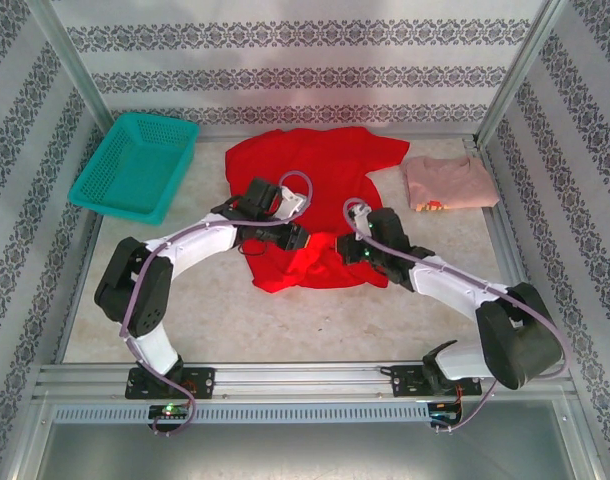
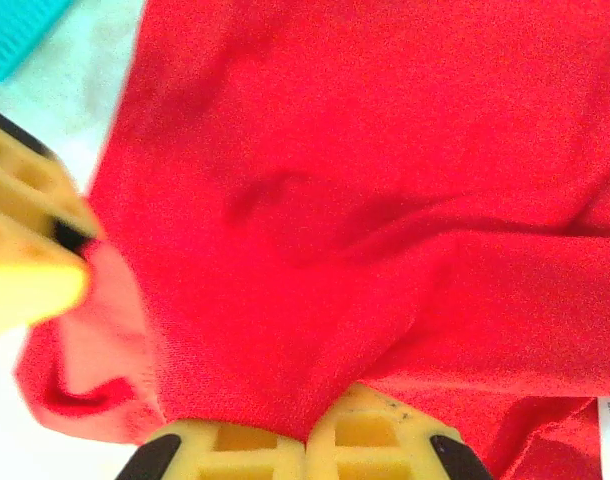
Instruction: Fold the inside-out t-shirt
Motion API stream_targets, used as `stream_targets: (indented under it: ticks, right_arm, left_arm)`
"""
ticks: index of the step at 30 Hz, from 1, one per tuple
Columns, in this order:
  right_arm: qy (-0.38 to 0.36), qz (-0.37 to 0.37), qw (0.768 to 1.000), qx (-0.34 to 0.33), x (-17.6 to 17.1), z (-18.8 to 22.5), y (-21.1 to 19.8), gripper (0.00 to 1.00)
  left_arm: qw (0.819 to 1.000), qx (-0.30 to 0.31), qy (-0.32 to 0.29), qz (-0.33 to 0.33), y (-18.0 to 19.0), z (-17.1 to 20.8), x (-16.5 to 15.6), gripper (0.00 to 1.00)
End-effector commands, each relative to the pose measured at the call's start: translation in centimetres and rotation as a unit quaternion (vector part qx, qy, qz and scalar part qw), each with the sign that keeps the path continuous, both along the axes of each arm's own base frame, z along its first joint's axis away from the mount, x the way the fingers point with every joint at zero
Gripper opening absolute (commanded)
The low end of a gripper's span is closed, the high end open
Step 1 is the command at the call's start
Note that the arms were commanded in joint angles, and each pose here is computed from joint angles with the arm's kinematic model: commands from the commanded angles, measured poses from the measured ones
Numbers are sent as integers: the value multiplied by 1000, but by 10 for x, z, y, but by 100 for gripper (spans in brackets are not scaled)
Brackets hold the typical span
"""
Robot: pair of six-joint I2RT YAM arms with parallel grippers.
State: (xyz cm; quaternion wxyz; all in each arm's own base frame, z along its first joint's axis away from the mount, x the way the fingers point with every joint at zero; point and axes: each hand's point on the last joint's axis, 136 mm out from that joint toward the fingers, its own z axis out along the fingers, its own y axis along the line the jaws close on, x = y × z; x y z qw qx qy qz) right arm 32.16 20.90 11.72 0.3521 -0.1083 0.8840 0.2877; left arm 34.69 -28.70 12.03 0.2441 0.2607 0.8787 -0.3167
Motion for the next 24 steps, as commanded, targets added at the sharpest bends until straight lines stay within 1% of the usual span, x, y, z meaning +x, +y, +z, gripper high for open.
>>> stream_targets:
  ticks: [1, 4, 7, 10, 11, 13, 16, 17, 18, 19, 21, 22, 23, 24]
  right_arm:
    - [53, 20, 994, 97, -3, 26, 11, 0]
    - [90, 14, 985, 149, 1, 35, 9, 0]
    - [114, 15, 977, 178, 4, 42, 12, 0]
    - [127, 15, 973, 191, 7, 46, 13, 0]
    - [131, 11, 973, 191, 9, 45, 12, 0]
    - [135, 6, 972, 191, 11, 44, 9, 0]
    - [140, -4, 970, 200, 13, 44, 4, 0]
    - [142, -8, 969, 201, 14, 44, 3, 0]
    - [143, -10, 969, 202, 14, 44, 3, 0]
    - [143, -12, 969, 203, 15, 45, 2, 0]
    - [146, -31, 971, 188, 16, 40, -6, 0]
    - [146, -54, 974, 165, 16, 34, -16, 0]
    - [142, -91, 978, 121, 16, 27, -33, 0]
    - [131, -128, 981, 68, 14, 22, -52, 5]
  left_arm:
    - [992, 32, -117, 43, 13, 23, 23, 34]
    - [986, 39, -159, 24, 7, 27, 3, 51]
    - [981, 58, -187, 4, -4, 24, -12, 60]
    - [973, 91, -211, -9, -14, 13, -15, 67]
    - [973, 90, -211, -15, -19, 12, -15, 68]
    - [974, 88, -210, -24, -28, 10, -13, 75]
    - [971, 115, -209, -32, -39, -4, -3, 76]
    - [971, 121, -206, -33, -42, -9, 1, 75]
    - [971, 118, -203, -36, -47, -12, 3, 71]
    - [973, 114, -198, -40, -52, -15, 4, 62]
    - [974, 108, -195, -32, -56, -11, 10, 39]
    - [977, 97, -189, -32, -59, -6, 10, 24]
    - [980, 80, -179, -35, -61, 4, 8, 11]
    - [985, 62, -159, -37, -62, 12, 4, 4]
